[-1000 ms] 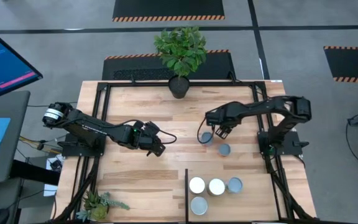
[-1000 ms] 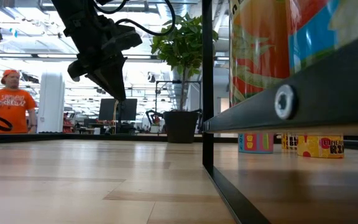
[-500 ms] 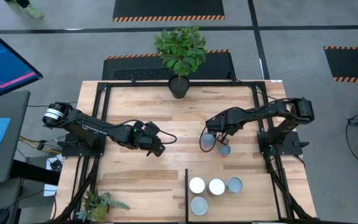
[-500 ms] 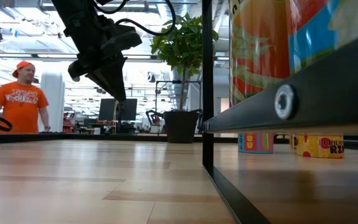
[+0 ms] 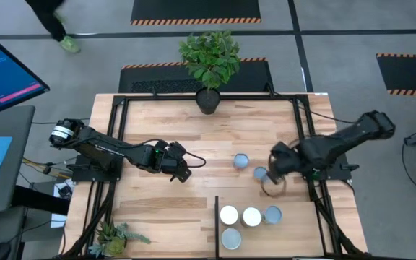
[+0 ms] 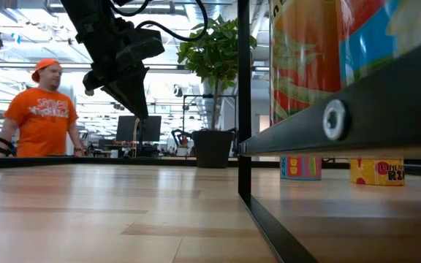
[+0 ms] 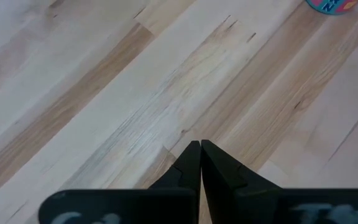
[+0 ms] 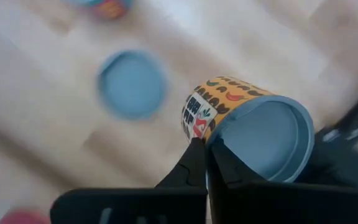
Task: Pick and place cans onto a shelf
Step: Put the canned beans on the shelf
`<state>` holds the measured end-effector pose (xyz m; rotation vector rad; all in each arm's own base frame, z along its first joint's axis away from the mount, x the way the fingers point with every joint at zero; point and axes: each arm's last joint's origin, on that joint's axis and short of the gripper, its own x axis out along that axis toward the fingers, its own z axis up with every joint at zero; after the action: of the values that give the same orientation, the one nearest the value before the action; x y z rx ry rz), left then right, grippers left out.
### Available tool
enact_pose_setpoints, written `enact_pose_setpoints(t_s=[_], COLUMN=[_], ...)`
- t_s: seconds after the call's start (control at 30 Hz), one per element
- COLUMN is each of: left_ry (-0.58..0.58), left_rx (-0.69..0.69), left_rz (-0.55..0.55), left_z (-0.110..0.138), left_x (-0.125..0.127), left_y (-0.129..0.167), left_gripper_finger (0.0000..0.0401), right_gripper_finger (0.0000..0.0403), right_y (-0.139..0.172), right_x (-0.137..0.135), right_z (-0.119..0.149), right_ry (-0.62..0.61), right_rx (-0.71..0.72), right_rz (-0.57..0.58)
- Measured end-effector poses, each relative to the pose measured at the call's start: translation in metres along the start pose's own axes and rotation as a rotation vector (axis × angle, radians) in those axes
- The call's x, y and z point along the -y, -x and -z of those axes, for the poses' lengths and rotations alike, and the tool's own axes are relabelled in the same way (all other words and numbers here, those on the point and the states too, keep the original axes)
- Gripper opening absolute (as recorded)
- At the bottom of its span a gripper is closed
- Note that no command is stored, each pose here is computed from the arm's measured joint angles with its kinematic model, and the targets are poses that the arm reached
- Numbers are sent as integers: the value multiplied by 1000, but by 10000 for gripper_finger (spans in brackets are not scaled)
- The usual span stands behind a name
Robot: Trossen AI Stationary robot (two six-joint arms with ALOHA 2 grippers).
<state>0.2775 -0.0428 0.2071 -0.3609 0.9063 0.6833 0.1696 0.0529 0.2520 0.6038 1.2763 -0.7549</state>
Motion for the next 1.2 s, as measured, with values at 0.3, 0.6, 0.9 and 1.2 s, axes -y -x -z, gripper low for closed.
enact_pose_setpoints(t_s=[0.3, 0.6, 0.9, 1.2], left_ry=[-29, -36, -23, 7], left_rx=[1, 4, 14, 16], left_rz=[-1, -4, -12, -13], left_z=[0, 0, 0, 0], left_x=[0, 0, 0, 0], left_y=[0, 0, 0, 0], left_gripper_finger=[0, 0, 0, 0], right_gripper_finger=[3, 3, 3, 7], right_y=[20, 19, 10, 16], right_x=[-6, -32, -43, -60], right_z=[63, 112, 124, 124], right_ry=[44, 125, 160, 154], right_rx=[-128, -216, -214, -224], right_rz=[-134, -255, -225, -317])
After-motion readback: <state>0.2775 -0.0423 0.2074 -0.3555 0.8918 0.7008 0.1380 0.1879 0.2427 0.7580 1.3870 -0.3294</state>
